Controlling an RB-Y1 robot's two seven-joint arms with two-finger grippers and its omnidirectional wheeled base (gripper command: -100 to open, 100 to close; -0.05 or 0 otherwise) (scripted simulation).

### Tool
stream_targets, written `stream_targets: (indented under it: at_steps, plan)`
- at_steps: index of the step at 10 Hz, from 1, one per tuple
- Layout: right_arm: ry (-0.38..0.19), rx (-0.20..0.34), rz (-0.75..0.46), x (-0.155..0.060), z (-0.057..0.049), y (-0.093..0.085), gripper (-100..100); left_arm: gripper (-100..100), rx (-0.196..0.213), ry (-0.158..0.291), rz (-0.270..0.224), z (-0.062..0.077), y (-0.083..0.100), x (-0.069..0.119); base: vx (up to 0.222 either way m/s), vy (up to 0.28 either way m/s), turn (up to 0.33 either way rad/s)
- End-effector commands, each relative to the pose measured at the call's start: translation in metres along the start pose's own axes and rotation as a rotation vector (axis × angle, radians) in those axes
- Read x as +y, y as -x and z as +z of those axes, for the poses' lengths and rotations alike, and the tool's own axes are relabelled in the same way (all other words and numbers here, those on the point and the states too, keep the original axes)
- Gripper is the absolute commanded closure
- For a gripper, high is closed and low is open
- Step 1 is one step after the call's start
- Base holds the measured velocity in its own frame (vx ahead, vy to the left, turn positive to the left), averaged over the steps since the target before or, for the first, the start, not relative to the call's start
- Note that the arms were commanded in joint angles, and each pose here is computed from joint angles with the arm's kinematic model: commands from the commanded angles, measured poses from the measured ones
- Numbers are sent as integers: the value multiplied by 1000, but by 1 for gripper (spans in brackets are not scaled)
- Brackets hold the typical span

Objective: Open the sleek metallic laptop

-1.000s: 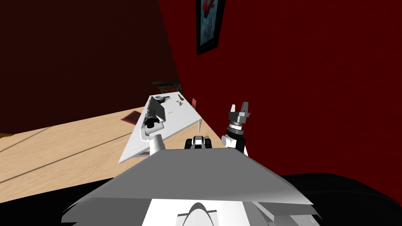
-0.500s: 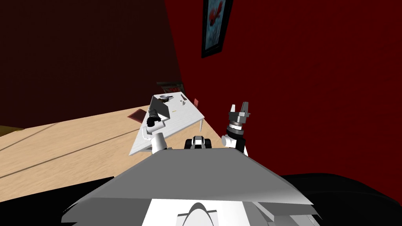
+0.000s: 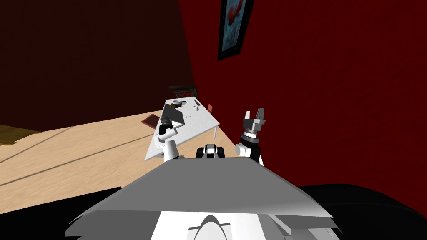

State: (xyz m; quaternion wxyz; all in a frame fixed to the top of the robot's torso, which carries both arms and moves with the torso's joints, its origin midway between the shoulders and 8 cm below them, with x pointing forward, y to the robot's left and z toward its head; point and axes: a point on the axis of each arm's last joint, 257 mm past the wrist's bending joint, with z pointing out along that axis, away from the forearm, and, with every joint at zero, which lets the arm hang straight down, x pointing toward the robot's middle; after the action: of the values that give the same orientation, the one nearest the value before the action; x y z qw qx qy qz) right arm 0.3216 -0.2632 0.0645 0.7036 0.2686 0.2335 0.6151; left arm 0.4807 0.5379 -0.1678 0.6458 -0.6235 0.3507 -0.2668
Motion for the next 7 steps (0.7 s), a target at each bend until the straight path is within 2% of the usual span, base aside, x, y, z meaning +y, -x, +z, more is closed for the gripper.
stream_targets:
  at_steps: [1,6,7]
  plan:
    - [0,0,0,0,0,0,0,100,22,8,-119,4,-10,8,-49,79,54]
    - [0,0,0,0,0,0,0,100,52,31,-326,6,-29,26,-33,59,51]
    - [0,0,0,0,0,0,0,100,49,35,-296,4,-28,26,-13,30,8]
